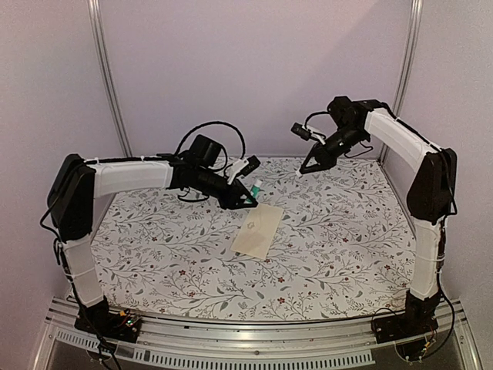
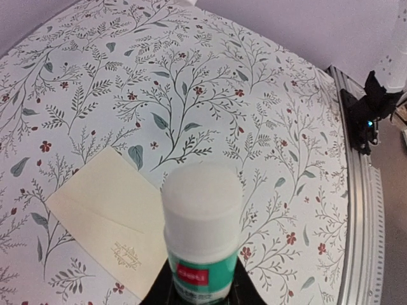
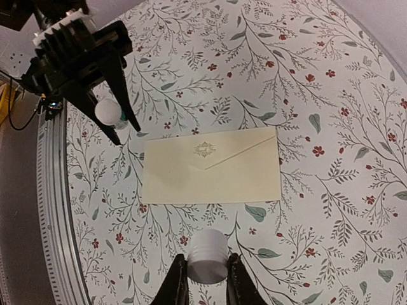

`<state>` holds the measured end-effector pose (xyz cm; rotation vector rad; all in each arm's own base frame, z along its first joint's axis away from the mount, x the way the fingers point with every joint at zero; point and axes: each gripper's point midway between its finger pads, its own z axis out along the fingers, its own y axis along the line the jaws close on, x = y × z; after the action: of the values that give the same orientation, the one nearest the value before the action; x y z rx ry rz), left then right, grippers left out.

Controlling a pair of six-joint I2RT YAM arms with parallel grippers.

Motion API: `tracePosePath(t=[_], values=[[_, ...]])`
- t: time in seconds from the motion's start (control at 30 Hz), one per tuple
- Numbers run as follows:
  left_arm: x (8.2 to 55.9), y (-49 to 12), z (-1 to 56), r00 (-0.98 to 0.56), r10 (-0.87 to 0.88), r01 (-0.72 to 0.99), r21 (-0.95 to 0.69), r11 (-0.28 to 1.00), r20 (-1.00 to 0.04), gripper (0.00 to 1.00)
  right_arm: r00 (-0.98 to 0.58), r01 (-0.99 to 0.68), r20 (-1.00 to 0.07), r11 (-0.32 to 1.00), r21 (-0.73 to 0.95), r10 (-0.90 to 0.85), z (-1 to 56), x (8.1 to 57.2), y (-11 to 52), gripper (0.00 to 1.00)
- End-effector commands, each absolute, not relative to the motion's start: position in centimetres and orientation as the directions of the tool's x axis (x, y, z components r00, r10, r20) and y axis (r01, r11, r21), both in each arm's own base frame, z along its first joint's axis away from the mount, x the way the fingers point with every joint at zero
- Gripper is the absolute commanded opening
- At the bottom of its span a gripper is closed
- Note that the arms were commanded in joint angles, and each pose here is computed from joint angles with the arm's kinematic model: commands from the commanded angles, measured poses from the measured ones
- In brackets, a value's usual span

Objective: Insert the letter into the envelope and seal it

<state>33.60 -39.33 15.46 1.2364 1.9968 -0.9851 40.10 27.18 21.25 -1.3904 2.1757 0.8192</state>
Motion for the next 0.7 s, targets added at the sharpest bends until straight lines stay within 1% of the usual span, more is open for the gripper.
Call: tracePosePath(t=[0.0,0.17,0.3,0.67], values=[[32.9,-37.8,16.0,-0.286,0.558,0.949,-0.151,0.277,-0.779,0.0,-0.39,-0.908,-0.713,0.115,0.403,-0.583,25.1,35.0,30.6,0.04],[32.3,-38.2,16.4,-0.236,0.578,0.962,-0.104,0.252,-0.781,0.0,-0.389,-0.89,-0.718,0.034,0.455,-0.577,25.6,32.7,32.7,0.03],[31.9,-38.9,16.5,-0.198,0.594,0.97,-0.067,0.235,-0.78,0.0,-0.402,-0.873,-0.717,0.003,0.487,-0.57,25.9,31.7,33.6,0.03],[30.4,-40.9,16.4,-0.126,0.63,0.984,-0.018,0.176,-0.766,0.0,-0.418,-0.865,-0.701,0.016,0.502,-0.578,25.2,31.7,34.3,0.03]])
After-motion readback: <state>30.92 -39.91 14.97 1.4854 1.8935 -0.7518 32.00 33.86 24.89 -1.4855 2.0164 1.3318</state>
